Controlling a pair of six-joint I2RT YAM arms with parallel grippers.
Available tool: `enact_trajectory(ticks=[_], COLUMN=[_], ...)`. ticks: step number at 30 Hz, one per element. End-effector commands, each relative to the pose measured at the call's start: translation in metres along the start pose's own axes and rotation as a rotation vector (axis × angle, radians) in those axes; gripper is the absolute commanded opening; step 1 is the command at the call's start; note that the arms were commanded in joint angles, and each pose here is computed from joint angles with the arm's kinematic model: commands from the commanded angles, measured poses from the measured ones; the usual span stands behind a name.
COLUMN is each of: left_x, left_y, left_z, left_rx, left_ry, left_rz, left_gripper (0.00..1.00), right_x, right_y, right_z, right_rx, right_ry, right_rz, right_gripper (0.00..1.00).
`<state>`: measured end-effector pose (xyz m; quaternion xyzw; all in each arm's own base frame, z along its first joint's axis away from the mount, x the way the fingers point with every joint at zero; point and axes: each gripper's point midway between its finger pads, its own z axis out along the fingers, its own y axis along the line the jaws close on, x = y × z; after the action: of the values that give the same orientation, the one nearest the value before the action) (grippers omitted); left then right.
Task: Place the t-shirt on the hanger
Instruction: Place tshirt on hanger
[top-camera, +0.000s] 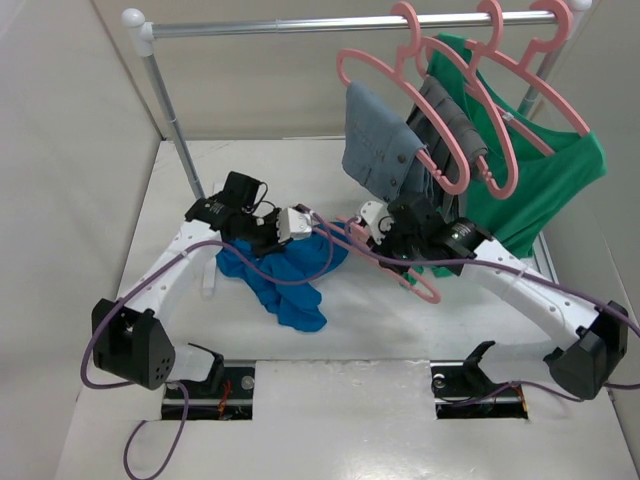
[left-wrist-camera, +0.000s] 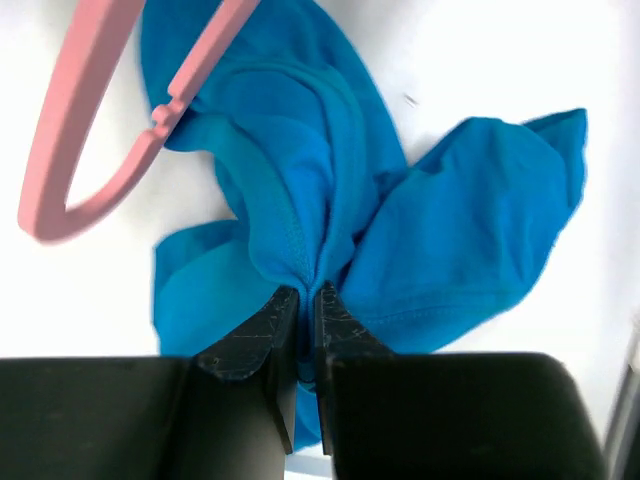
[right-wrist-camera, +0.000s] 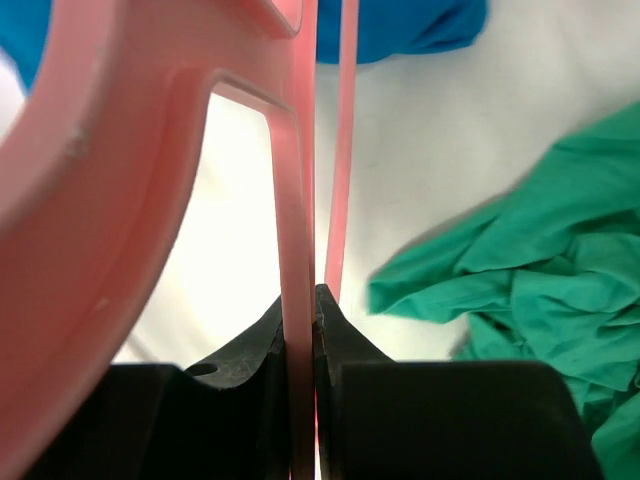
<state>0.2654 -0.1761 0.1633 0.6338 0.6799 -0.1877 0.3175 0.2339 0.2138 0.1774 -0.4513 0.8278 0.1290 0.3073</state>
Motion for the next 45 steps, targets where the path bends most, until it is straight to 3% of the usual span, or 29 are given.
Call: enact_trajectory(ticks=[1,4,5,7,9,11,12,14,15,17,19,22,24,28,34,38,39,45], left_x=[0.009,0.031,0.041,0.049,0.076,0.077,0.070,0.049,0.021,-0.003,-0.024,-0.028,-0.023,0.007,0.026,0.023,0.023,0.012], left_y=[-0.030,-0.059,-0.084,-0.105,-0.126,-0.127,-0.119,-0.110,-0.089,-0.064,-0.052,-0.046,-0.044,-0.024,-0.030,-0.035,-0.035,0.021], left_z=[-0.012,-0.010,-0.017,-0.018,-0.018,-0.026,-0.025,-0.026,-0.021,-0.020,-0.017,0.004,0.015,0.032,0.047,0.049,0.049,0.009], left_rx=[0.129,0.240,0.338,0.371,0.401,0.340,0.277,0.174,0.052,-0.074,-0.090,-0.023,-0.012,-0.117,-0.057,-0.022,-0.022,-0.286], left_ry=[0.018,0.068,0.094,0.091,0.170,0.170,0.140,0.062,-0.031,-0.115,-0.184,-0.181,-0.141,-0.014,0.112,0.114,0.114,0.119], left_rz=[0.039,0.057,0.039,0.121,0.242,0.434,0.449,0.401,0.234,0.018,-0.125,-0.337,-0.391,-0.435,-0.432,-0.412,-0.412,-0.374], left_gripper=[0.05,0.18,0.28,0.35,0.39,0.50,0.56,0.59,0.59,0.52,0.48,0.48,0.47,0.47,0.45,0.05,0.00,0.00], right_x=[-0.011,-0.007,-0.006,-0.005,-0.007,-0.008,-0.008,-0.008,-0.008,-0.007,-0.008,-0.003,0.001,0.010,0.009,0.006,0.005,0.020], right_y=[0.008,0.013,0.020,0.025,0.028,0.028,0.028,0.030,0.030,0.028,0.027,0.022,0.020,0.009,-0.001,-0.001,0.004,0.021], right_z=[-0.032,-0.041,-0.045,-0.049,-0.052,-0.054,-0.054,-0.054,-0.054,-0.052,-0.050,-0.048,-0.046,-0.043,-0.046,-0.048,-0.047,-0.053], right_rx=[0.025,0.033,0.020,0.019,0.028,0.030,0.030,0.032,0.032,0.041,0.051,0.079,0.100,0.132,0.156,0.144,0.114,0.018], right_ry=[-0.037,-0.037,-0.038,-0.042,-0.051,-0.060,-0.060,-0.059,-0.059,-0.061,-0.064,-0.049,-0.038,-0.012,-0.027,-0.037,-0.041,0.012], right_rz=[-0.048,-0.036,-0.039,-0.032,-0.038,-0.038,-0.038,-0.037,-0.037,-0.037,-0.027,-0.017,0.006,0.042,0.068,0.056,0.043,0.010], right_gripper=[0.00,0.00,0.00,0.00,0.00,0.00,0.00,0.00,0.00,0.00,0.00,0.00,0.00,0.00,0.00,0.00,0.00,0.00])
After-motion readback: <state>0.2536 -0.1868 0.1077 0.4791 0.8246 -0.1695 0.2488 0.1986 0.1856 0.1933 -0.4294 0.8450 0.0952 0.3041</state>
